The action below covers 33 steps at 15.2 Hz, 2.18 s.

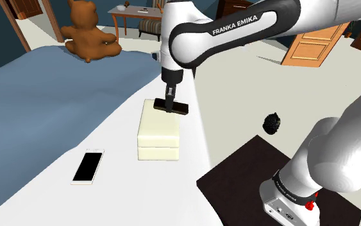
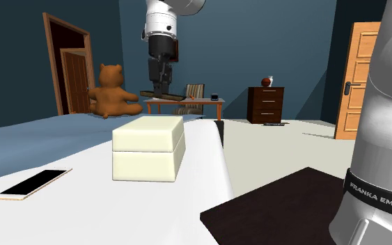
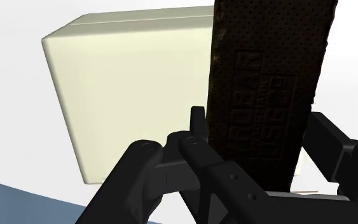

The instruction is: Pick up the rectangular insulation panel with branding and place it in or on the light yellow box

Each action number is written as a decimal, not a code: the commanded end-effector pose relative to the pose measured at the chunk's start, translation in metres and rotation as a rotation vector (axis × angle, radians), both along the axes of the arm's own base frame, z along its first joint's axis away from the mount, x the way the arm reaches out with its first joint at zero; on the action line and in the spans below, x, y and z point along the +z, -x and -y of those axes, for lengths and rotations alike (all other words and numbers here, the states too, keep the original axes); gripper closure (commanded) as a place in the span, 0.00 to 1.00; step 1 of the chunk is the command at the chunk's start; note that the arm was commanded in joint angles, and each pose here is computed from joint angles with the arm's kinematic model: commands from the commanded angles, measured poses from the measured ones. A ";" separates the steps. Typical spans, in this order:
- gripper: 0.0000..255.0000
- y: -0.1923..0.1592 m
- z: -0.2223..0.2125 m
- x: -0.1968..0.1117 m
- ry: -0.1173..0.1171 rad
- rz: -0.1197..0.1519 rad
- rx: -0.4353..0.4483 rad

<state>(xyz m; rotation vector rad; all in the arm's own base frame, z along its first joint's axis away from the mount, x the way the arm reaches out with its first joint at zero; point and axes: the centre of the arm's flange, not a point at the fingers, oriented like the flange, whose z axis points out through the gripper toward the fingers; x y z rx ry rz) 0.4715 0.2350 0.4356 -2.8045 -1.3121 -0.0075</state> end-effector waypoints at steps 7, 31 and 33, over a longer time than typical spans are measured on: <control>1.00 -0.035 0.008 -0.022 0.001 0.000 0.000; 0.00 -0.035 0.008 -0.061 0.001 0.000 0.000; 0.00 -0.036 0.010 -0.035 0.001 0.000 0.000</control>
